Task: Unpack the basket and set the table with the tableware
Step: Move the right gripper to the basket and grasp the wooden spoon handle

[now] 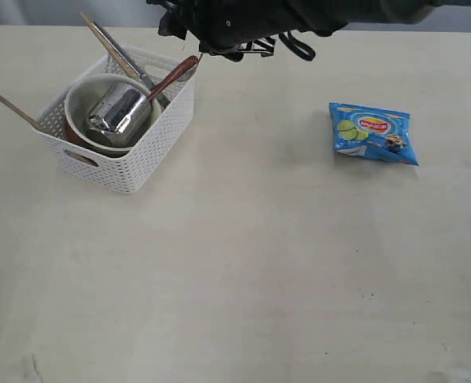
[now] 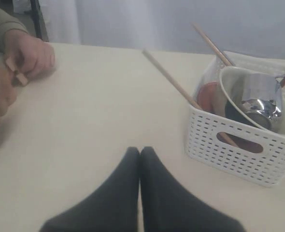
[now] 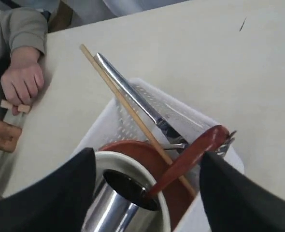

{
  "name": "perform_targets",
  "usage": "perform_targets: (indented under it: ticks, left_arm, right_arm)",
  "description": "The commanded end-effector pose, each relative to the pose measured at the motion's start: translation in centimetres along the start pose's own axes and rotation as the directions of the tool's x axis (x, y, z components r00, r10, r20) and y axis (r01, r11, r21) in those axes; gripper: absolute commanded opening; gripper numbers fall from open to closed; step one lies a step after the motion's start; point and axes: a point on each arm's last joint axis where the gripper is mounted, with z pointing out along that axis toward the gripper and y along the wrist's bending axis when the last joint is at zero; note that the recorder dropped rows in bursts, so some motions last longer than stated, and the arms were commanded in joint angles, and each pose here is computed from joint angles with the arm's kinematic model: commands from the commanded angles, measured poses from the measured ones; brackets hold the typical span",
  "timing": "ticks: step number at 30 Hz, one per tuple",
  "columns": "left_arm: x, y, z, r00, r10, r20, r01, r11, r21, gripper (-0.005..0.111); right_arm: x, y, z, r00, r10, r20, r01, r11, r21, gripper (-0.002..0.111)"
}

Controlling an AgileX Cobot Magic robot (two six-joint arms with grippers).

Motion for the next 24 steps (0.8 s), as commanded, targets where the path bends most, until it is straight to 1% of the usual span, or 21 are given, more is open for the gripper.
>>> perform_targets:
  ticks: [1,8,15,24]
  left_arm:
    - [0.0,0.0,0.0,1.0,0.008,0.005,-0.008,1.0,-0.003,0.0]
    - [0.0,0.0,0.0,1.0,0.008,0.005,-0.008,1.0,-0.003,0.0]
    - [0.0,0.0,0.0,1.0,0.008,0.005,-0.008,1.0,-0.003,0.0]
    - [0.0,0.0,0.0,1.0,0.008,0.005,-0.008,1.0,-0.003,0.0]
  right_arm:
    - [0.2,0.2,0.7,0.992,0.127,0.024,-0.127,0.992,-0.019,0.06]
    - [1.3,0.6,1.6,0.974,0.226,-0.004,-0.226,0.973,-0.036,0.06]
    - [2.2,0.2,2.7,0.968,0.249,-0.029,-0.249,0.968,-0.021,0.06]
    - [2.3,0.1,2.9,0.961,0.276,-0.025,-0.276,0.961,-0.017,0.06]
